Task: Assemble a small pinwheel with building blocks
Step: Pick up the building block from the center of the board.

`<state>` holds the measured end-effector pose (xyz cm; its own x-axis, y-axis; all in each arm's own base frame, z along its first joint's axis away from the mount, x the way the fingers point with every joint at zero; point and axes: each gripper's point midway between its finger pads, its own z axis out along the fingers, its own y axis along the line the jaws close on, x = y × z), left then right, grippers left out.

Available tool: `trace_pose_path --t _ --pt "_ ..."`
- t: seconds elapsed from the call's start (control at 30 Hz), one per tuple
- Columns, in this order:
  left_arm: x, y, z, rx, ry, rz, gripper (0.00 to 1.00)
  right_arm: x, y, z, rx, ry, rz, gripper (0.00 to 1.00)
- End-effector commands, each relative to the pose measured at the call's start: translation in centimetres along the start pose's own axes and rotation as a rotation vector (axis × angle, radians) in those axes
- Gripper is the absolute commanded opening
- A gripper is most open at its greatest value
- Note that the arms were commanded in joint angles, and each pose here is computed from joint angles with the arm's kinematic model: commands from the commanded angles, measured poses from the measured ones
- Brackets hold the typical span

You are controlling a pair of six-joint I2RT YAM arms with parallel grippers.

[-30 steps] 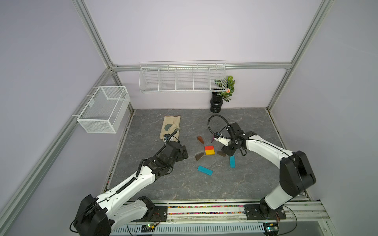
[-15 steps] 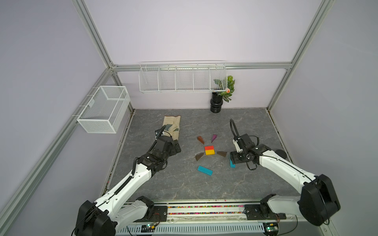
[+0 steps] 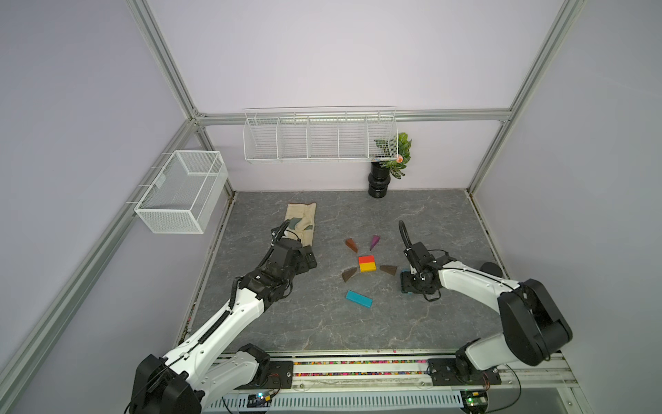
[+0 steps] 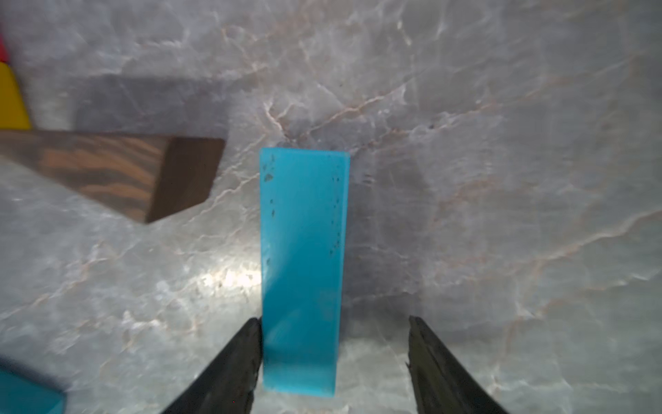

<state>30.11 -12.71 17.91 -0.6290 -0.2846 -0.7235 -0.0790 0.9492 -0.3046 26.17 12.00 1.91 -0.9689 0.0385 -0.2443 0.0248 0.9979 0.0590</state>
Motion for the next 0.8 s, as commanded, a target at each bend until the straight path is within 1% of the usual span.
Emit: trace_pose_path --t 0.0,0.07,0.13,0.2,0.37,0.43,0.53,0.6,0.67,0.77 --pt "0.1 0.5 -0.2 -0.014 0.002 -0.012 1.00 0.1 0.7 1.2 -0.017 0.027 0.019 0.58" --pt "-0.1 0.6 -0.3 -0.018 -0.003 -0.012 1.00 0.3 0.6 1.4 -0.009 0.037 0.025 0.45" --pt "-0.2 0.7 -0.5 -0.024 -0.009 -0.013 1.00 0.3 0.4 0.7 -0.003 0.020 0.037 0.30" --pt "-0.5 0.8 -0.6 -0.025 -0.017 -0.017 1.00 0.1 0.1 -0.5 -0.007 -0.010 0.043 0.24" --pt "-1.5 2.0 -0.2 -0.029 -0.005 -0.049 1.00 0.0 0.9 -4.7 -0.066 -0.067 0.011 0.21" --pt "-2.5 2.9 -0.1 -0.041 0.003 -0.068 1.00 0.0 2.0 -6.4 -0.098 -0.092 -0.020 0.21" --pt "-4.1 4.4 -0.1 -0.063 0.009 -0.070 1.00 0.3 4.1 -8.0 -0.130 -0.116 -0.072 0.21" --pt "-4.7 5.5 0.0 -0.080 0.013 -0.063 1.00 0.8 5.7 -8.0 -0.149 -0.116 -0.100 0.21" --pt "-5.4 6.8 0.3 -0.094 0.013 -0.083 1.00 1.6 7.3 -7.2 -0.156 -0.099 -0.126 0.21" --pt "-6.2 8.2 1.2 -0.065 0.017 -0.125 1.00 1.6 10.3 -6.4 -0.158 -0.092 -0.175 0.21"
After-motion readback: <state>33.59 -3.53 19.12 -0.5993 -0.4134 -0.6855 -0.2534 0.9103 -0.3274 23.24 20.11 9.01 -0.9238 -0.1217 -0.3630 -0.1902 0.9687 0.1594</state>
